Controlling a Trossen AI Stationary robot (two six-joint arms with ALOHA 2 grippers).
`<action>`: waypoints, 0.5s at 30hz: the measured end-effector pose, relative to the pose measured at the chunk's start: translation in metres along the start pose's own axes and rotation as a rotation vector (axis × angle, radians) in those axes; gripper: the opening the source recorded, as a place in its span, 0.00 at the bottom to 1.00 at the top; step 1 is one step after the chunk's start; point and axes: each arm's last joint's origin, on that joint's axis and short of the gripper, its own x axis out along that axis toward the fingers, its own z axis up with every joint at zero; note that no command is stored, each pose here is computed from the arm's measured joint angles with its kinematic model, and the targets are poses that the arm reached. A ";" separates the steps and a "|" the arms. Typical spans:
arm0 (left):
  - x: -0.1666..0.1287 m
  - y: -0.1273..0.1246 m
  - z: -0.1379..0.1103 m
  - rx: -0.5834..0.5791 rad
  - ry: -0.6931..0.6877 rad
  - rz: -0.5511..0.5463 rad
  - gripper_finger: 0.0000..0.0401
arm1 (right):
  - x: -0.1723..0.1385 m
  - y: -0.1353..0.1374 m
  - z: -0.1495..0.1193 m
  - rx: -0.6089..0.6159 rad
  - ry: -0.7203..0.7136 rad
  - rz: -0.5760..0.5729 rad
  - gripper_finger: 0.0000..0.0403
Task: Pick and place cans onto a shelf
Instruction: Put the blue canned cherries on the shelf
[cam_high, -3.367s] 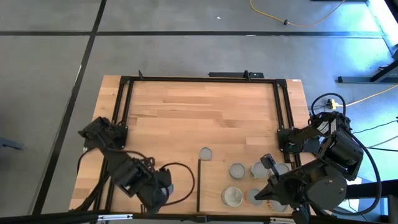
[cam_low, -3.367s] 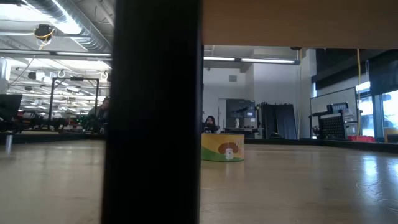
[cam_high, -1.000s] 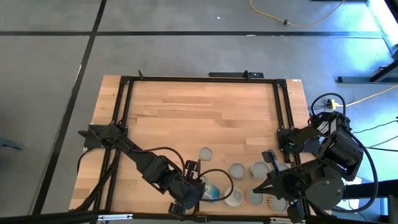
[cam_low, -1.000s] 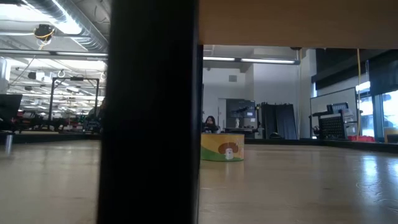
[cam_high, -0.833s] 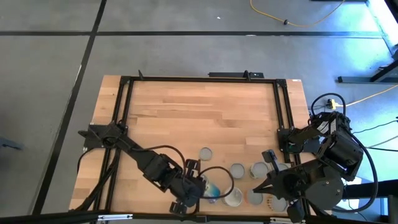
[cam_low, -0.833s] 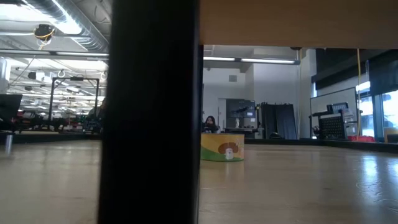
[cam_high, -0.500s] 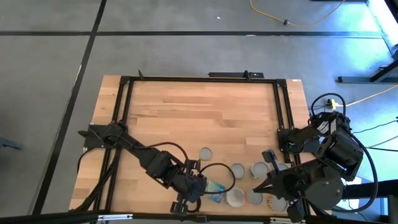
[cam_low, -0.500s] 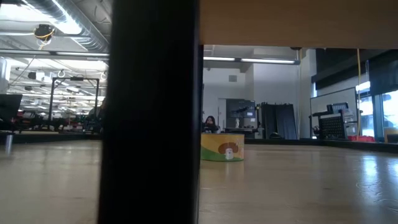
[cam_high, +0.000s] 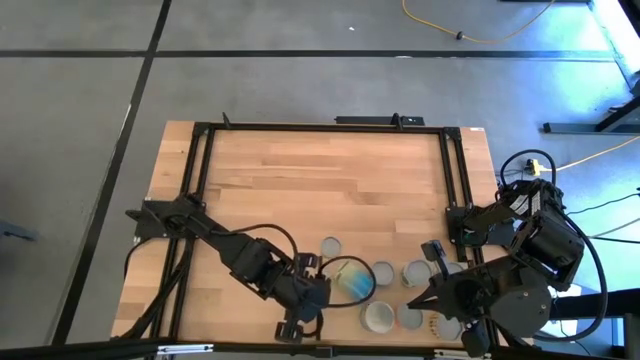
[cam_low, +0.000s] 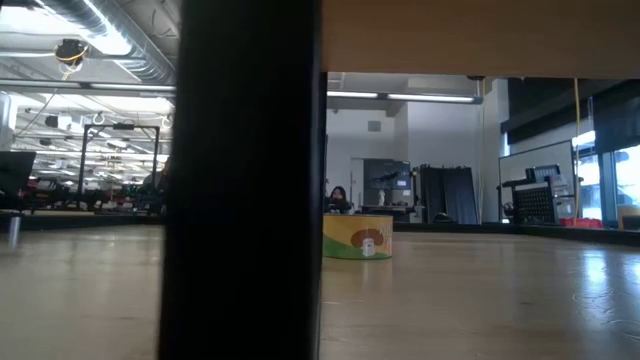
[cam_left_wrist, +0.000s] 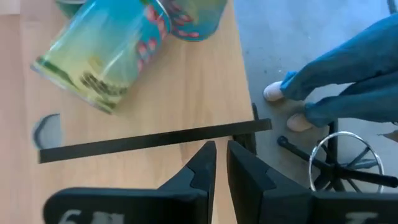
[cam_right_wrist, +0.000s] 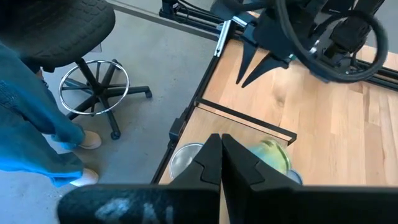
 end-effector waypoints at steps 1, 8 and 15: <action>-0.003 0.001 0.000 -0.008 -0.006 0.010 0.07 | 0.000 0.000 0.000 0.000 0.000 0.000 0.01; -0.020 0.003 0.002 -0.048 -0.087 0.062 0.01 | 0.001 -0.002 0.000 0.002 0.001 -0.014 0.01; -0.031 0.003 0.002 -0.072 -0.126 0.081 0.00 | 0.001 -0.003 0.000 0.004 0.005 -0.019 0.01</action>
